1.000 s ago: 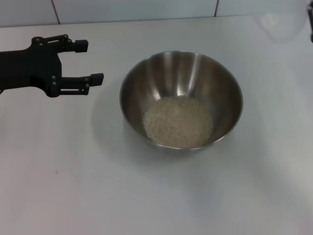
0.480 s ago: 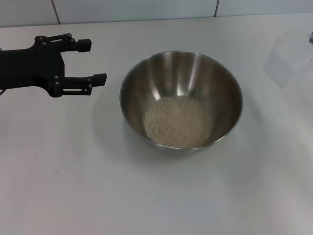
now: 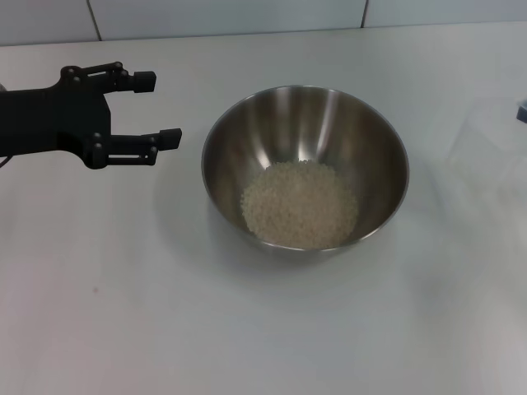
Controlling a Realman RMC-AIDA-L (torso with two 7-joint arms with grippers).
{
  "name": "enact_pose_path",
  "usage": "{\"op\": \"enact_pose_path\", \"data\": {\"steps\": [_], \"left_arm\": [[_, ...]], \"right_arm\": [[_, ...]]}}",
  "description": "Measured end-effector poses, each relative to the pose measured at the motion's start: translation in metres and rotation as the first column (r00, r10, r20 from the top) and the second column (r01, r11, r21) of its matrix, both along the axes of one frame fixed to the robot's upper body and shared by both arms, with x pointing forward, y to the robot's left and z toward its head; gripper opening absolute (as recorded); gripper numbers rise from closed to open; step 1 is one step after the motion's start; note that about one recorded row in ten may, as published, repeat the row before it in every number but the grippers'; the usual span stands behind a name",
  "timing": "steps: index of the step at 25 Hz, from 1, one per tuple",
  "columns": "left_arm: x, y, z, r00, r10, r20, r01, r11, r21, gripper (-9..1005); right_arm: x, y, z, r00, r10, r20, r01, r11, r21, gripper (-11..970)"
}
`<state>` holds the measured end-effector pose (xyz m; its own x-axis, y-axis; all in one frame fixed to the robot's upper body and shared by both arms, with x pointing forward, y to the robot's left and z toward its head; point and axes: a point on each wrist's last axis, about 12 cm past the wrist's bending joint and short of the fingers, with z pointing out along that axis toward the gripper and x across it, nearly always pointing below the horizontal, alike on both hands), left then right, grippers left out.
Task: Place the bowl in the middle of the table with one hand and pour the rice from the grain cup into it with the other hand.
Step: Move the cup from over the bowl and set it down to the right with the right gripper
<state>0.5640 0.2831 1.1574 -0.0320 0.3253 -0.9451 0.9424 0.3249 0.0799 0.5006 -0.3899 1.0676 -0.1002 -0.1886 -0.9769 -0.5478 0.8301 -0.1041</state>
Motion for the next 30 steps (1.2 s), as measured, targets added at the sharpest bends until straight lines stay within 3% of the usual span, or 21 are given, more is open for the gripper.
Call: {"op": "enact_pose_path", "data": {"steps": [9, 30], "left_arm": [[0.000, 0.000, -0.001, 1.000, -0.001, -0.001, 0.001, 1.000, 0.003, 842], [0.001, -0.002, 0.000, 1.000, -0.008, 0.006, 0.008, 1.000, 0.008, 842]], "right_arm": [[-0.003, -0.009, -0.016, 0.991, -0.113, -0.070, 0.113, 0.994, 0.002, 37], [0.013, 0.002, -0.032, 0.975, -0.176, -0.138, 0.176, 0.984, -0.014, 40]]}}
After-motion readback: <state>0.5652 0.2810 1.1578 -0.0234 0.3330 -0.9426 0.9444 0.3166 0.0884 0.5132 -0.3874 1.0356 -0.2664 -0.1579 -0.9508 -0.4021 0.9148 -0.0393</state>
